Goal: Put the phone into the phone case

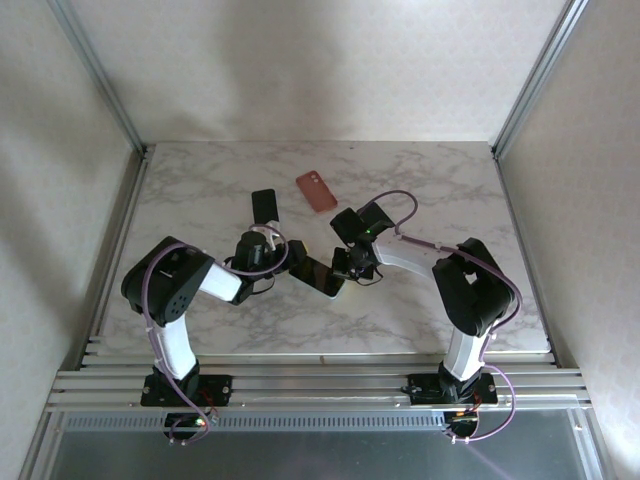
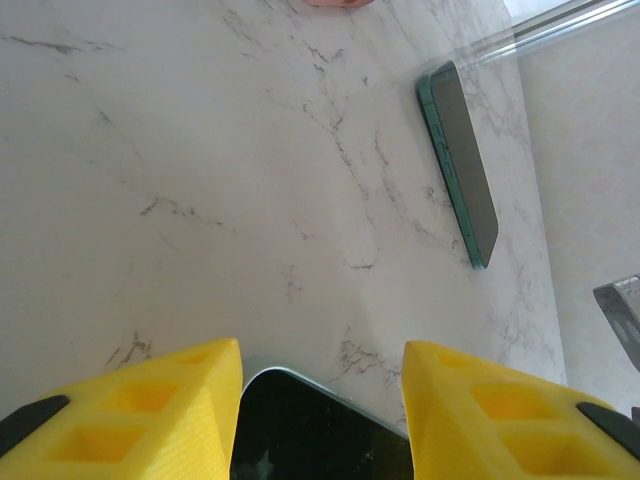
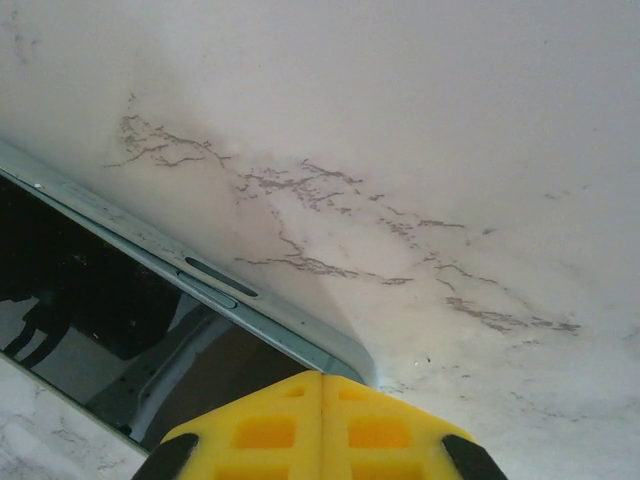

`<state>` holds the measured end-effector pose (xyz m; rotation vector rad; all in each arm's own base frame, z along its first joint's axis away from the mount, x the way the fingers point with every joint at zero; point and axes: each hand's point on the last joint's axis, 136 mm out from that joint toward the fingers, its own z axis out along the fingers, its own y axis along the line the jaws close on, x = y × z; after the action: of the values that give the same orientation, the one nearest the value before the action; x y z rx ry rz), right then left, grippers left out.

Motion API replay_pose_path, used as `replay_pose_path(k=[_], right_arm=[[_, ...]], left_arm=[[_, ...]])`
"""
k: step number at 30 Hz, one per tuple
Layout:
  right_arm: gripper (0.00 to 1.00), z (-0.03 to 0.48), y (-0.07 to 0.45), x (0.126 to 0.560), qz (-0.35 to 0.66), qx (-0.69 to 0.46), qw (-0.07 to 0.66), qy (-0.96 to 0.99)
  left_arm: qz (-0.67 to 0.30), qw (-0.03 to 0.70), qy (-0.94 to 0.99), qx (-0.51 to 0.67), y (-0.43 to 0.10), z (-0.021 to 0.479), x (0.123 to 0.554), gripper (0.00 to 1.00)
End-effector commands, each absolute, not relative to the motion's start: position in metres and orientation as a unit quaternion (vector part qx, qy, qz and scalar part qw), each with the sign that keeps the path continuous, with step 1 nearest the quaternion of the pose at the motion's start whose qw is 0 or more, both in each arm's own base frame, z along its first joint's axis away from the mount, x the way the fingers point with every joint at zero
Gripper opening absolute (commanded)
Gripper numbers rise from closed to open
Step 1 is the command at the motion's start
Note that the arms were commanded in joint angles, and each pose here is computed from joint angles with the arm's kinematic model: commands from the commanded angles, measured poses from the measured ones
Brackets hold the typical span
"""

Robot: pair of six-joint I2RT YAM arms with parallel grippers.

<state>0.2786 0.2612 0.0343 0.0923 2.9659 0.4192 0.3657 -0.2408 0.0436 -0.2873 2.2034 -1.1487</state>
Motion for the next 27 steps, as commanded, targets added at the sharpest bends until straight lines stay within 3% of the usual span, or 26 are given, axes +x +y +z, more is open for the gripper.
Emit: replay_pose_path(k=[1,27], right_arm=[[0.0,0.018,0.26,0.271,0.132,0.022,0.048,0.99],[0.0,-0.058,0.232,0.222,0.065,0.043,-0.022,0.997]], left_arm=[[-0.433,0.292,0.847,-0.101,-0.249,0.031,0.36,0.45],[-0.423,0.291,0.852,-0.107,-0.241,0.027,0.352,0.45]])
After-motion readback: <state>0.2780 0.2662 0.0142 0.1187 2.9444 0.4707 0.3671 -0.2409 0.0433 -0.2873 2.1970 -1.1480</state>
